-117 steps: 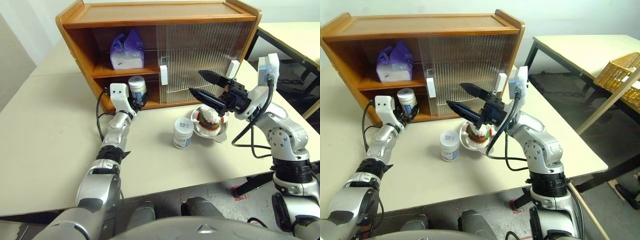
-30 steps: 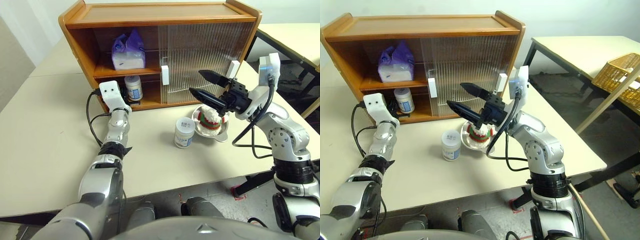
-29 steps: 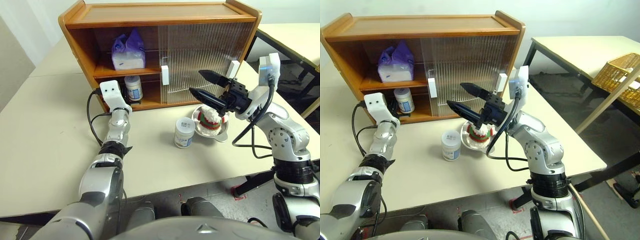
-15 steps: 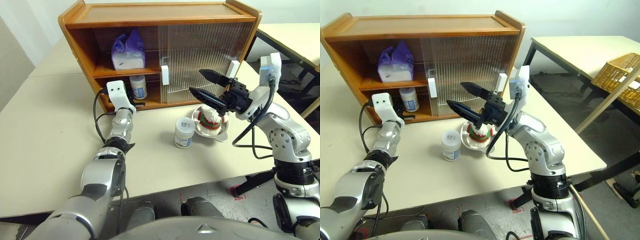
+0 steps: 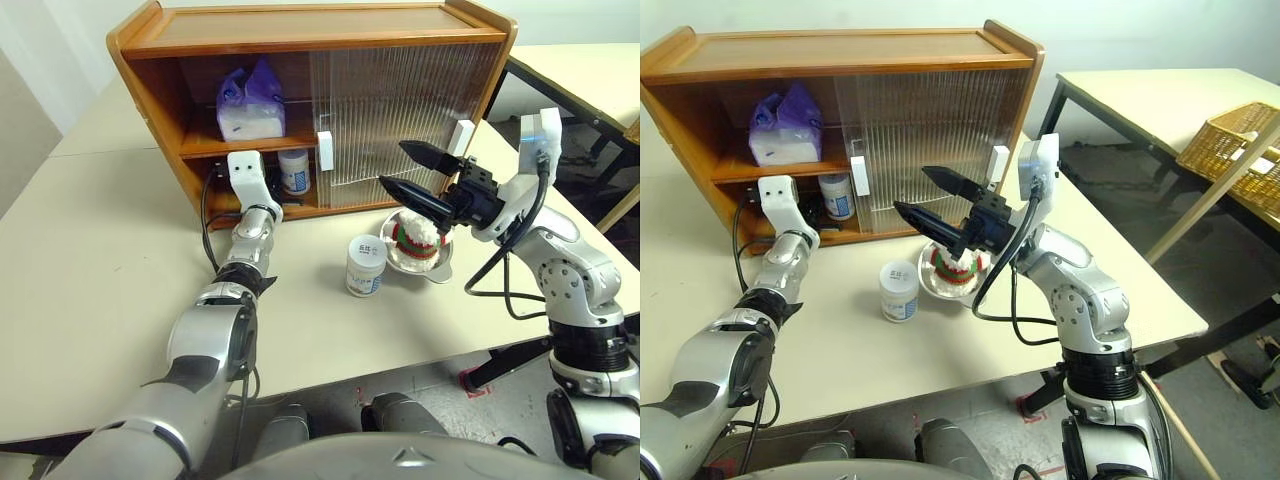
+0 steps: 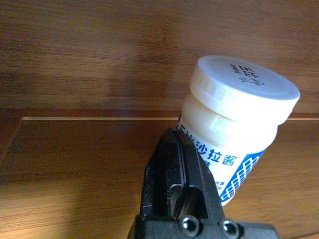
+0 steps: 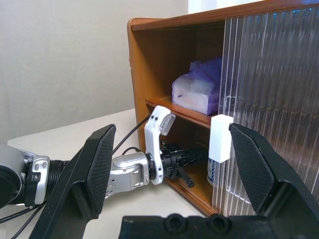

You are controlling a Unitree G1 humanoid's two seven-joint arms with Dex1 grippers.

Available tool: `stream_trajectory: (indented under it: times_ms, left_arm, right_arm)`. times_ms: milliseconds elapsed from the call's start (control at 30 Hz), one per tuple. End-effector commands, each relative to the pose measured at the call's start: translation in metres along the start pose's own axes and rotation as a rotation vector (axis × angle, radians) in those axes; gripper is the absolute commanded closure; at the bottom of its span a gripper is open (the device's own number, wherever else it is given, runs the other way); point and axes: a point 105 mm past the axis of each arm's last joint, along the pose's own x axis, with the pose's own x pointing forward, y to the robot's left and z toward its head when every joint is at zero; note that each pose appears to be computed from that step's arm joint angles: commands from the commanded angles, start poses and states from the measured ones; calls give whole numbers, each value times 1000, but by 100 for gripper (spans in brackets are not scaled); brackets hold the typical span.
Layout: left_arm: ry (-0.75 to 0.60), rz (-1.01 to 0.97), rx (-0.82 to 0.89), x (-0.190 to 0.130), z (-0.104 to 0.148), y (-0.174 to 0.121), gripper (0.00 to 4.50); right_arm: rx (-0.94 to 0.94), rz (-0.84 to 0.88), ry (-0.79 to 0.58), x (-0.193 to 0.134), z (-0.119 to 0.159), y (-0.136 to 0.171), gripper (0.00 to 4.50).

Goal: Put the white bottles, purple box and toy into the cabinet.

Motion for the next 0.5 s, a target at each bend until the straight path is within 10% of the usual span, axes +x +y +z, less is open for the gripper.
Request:
stream_trajectory:
  times_ms: [33,200,500]
  left_arm:
    - [20,-24,-13,-2,-7,-5,446]
    - [-52,-8,-37,-9,-2,8,429]
    - [-171,-122,-95,-44,8,13,141]
  right_arm:
    - [-10,-2,-3,-2,4,0,0]
    - [-5,2,-1,-1,3,0,0]
    - [2,16,-2,1,2,0,0]
